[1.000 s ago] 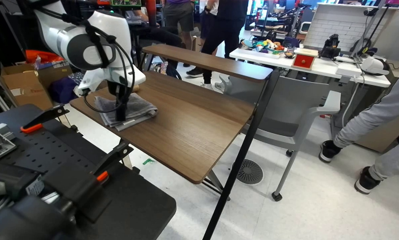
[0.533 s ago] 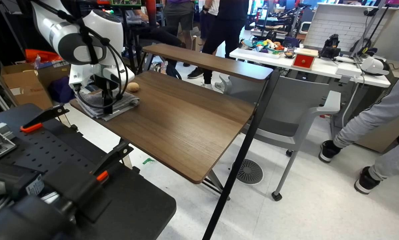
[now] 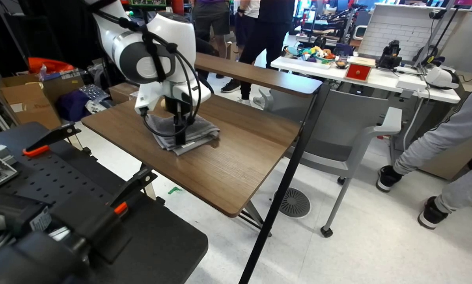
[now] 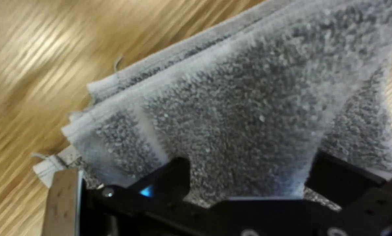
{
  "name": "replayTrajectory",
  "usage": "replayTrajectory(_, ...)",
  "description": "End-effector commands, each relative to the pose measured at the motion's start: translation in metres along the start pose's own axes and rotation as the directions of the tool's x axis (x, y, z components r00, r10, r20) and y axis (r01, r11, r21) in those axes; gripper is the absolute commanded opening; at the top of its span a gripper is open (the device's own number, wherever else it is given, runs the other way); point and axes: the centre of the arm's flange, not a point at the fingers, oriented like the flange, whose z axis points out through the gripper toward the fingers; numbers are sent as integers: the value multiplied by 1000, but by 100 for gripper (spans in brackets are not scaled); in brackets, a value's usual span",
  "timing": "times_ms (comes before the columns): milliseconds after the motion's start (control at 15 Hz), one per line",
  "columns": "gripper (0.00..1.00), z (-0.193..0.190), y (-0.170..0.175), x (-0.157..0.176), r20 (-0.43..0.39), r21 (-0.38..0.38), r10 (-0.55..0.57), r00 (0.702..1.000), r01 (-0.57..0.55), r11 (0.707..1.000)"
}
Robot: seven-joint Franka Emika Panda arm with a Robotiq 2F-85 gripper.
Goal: Use the grey towel to wipe the table
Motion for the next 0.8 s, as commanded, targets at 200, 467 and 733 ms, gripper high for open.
replayTrajectory(200,100,25,46,86,-144,-48,123,982,-132,990)
replayTrajectory(467,100,19,4,134,-267,95,149,952,-128,987)
replayTrajectory(733,100,14,-48,157,-304,240,224,926,-153,959)
